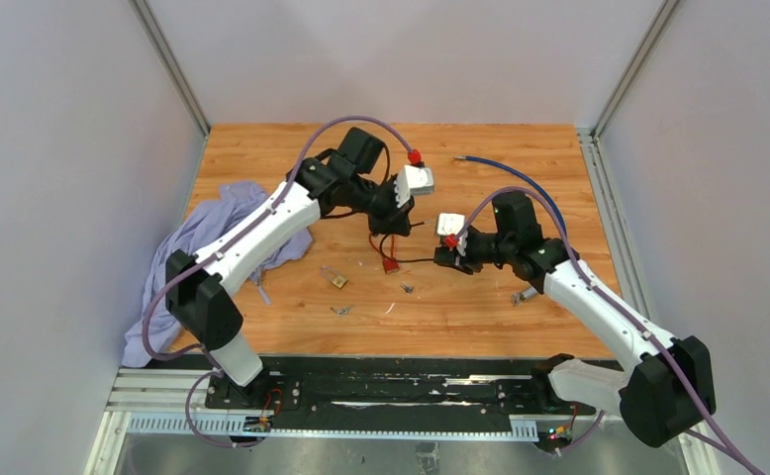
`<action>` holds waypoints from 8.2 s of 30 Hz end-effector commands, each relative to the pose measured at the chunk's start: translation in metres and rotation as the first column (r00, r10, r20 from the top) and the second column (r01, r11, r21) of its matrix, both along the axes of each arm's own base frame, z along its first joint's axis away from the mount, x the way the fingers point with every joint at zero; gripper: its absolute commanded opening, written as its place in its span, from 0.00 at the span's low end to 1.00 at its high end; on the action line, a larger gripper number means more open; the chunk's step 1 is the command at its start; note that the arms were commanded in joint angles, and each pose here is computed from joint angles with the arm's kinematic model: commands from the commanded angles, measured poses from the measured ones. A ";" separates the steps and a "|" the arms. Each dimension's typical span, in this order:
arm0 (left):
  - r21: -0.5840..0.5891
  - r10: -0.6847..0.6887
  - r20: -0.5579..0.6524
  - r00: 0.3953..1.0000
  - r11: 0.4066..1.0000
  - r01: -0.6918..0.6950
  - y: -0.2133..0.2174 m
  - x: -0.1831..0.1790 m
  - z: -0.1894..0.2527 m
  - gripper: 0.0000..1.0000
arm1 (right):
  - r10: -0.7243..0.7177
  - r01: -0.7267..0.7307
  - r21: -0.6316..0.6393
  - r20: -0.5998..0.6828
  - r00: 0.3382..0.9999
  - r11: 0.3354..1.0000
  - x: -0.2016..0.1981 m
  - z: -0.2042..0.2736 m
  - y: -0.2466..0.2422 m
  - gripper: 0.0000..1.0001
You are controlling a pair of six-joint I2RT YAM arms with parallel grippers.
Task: Lock with the key
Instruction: Lock the lock.
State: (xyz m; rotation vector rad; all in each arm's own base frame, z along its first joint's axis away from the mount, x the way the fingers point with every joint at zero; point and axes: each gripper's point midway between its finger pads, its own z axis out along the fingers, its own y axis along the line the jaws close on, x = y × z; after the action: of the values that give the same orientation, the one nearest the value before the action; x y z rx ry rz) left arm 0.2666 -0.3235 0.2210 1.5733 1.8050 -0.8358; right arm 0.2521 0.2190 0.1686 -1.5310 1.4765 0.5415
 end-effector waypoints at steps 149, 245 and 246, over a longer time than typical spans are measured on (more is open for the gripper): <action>-0.387 -0.196 -0.921 0.338 0.345 -0.855 0.036 0.072 0.201 0.00 | -0.003 0.103 0.430 -0.227 0.974 0.897 0.014 0.050 0.084 0.43; 0.082 -0.204 0.682 0.702 0.975 0.205 0.040 0.066 0.081 0.47 | 0.388 -0.205 0.365 -0.549 0.741 0.908 -0.086 0.044 0.058 0.01; 0.076 -0.201 0.680 0.705 0.976 0.204 0.040 0.066 0.082 0.46 | 0.385 -0.203 0.362 -0.551 0.740 0.910 -0.085 0.043 0.057 0.01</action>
State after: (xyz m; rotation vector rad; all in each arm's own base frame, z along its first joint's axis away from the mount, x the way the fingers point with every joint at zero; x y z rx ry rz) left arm 0.3296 -0.2732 0.2907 1.8131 1.1325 -0.2464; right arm 0.1716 0.2727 0.2100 -1.4000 1.5635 1.4820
